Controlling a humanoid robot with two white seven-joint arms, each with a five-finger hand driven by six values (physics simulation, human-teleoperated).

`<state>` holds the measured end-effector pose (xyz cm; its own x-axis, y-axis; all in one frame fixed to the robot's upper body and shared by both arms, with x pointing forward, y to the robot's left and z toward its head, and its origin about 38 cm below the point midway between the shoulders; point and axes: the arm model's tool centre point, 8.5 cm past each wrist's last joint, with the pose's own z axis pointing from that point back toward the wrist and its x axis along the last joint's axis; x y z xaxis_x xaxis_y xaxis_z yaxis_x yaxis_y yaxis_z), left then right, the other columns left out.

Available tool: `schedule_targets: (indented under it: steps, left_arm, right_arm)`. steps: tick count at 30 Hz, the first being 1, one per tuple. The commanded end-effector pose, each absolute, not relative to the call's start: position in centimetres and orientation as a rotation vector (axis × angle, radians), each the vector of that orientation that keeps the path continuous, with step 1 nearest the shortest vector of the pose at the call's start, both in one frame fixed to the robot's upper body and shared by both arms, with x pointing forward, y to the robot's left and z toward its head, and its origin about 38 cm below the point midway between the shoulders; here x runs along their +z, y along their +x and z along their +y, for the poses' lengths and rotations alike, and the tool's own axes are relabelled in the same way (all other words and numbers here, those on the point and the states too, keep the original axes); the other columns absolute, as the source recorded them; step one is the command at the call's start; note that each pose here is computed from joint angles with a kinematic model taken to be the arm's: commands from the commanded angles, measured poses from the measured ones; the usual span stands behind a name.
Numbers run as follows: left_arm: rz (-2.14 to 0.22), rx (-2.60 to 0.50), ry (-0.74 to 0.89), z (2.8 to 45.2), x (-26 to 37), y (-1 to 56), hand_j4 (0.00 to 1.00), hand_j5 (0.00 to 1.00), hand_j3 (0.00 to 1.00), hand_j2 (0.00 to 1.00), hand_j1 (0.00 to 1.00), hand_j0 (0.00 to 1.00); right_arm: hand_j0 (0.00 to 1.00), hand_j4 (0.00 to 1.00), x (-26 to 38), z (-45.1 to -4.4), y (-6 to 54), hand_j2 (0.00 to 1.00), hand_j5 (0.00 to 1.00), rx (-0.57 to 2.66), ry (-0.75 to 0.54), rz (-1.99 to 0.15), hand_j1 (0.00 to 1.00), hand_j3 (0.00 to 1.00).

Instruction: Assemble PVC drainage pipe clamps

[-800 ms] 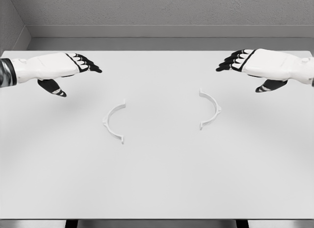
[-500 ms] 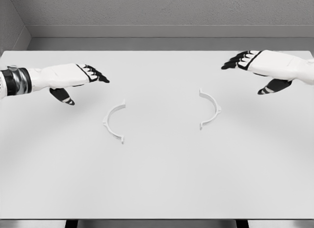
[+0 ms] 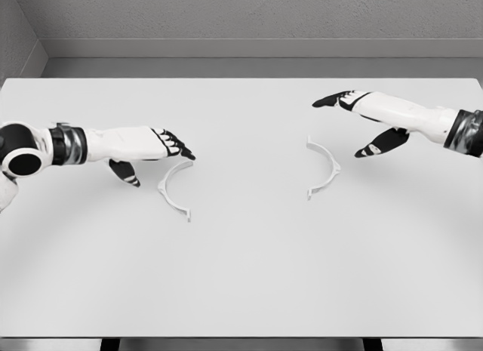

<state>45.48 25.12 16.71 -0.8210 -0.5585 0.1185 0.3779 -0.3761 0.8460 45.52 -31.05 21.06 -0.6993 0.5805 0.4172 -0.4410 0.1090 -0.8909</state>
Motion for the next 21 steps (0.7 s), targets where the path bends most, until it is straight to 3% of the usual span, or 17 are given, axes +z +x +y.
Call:
schedule_targets:
  steps: [1,4,8,11,16,21]
  left_arm:
    - [-1.293,-2.222,0.226,23.6,16.0,45.4,1.00,1.00,1.00,1.00,1.00,1.00]
    - [-1.276,-2.200,0.223,24.1,15.5,45.8,1.00,1.00,1.00,1.00,1.00,1.00]
    - [-1.300,-2.179,0.266,25.0,17.0,46.3,0.96,0.96,0.96,0.96,0.96,0.96]
    - [-1.323,-2.049,0.408,30.7,21.0,47.2,1.00,1.00,1.00,1.00,1.00,1.00]
    - [-1.348,-2.000,0.368,31.1,20.8,47.2,1.00,1.00,1.00,1.00,1.00,1.00]
    - [-1.341,-2.032,0.533,31.8,20.9,47.7,1.00,1.00,1.00,1.00,1.00,1.00]
  right_arm:
    - [1.00,1.00,20.1,-30.6,45.9,1.00,1.00,1.708,-0.154,-1.598,1.00,1.00]
    - [1.00,1.00,20.2,-30.6,46.2,1.00,1.00,1.781,-0.225,-1.545,1.00,1.00]
    - [1.00,1.00,20.0,-29.5,46.5,1.00,1.00,1.777,-0.221,-1.567,1.00,1.00]
    - [1.00,1.00,20.4,-29.2,46.9,1.00,1.00,1.764,-0.259,-1.584,1.00,1.00]
    - [1.00,1.00,19.2,-29.1,47.4,1.00,1.00,1.726,-0.233,-1.573,1.00,1.00]
    - [1.00,1.00,17.9,-30.3,47.8,1.00,1.00,1.690,-0.227,-1.529,1.00,1.00]
